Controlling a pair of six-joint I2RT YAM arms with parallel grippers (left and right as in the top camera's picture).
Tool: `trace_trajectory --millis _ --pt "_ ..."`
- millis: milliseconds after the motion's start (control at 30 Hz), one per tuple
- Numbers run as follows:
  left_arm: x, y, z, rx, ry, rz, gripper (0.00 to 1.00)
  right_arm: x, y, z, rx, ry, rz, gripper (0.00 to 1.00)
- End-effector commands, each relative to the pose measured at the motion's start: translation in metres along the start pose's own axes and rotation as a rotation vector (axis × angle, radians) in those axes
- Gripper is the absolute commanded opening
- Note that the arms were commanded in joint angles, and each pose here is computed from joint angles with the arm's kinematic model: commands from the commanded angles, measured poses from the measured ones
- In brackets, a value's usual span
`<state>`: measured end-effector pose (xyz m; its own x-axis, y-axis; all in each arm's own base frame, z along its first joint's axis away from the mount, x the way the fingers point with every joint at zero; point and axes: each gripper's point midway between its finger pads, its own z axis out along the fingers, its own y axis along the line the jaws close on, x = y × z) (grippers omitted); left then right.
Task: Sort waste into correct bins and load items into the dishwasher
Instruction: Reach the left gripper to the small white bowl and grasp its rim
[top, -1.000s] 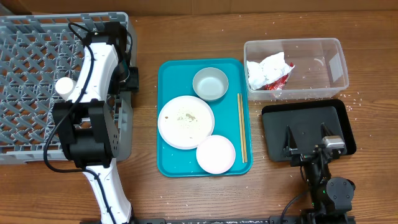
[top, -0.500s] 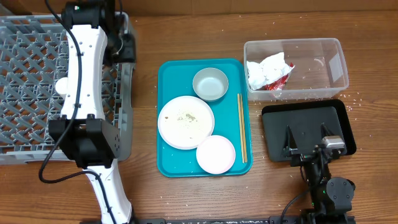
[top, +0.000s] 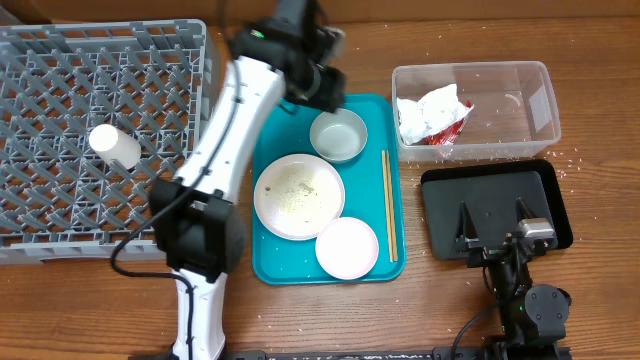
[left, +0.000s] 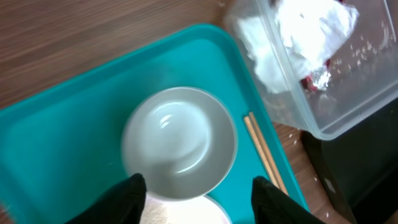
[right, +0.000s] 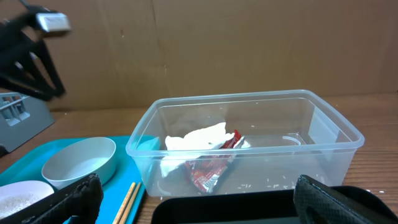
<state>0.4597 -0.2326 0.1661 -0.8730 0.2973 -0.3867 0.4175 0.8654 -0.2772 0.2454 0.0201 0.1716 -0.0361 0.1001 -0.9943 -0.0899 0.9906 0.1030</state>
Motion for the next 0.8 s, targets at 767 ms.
trace_trajectory --millis 767 --pt "0.074 -0.030 0.107 -0.173 0.129 0.224 0.47 0.002 0.001 0.000 -0.001 -0.003 -0.003 1.00"
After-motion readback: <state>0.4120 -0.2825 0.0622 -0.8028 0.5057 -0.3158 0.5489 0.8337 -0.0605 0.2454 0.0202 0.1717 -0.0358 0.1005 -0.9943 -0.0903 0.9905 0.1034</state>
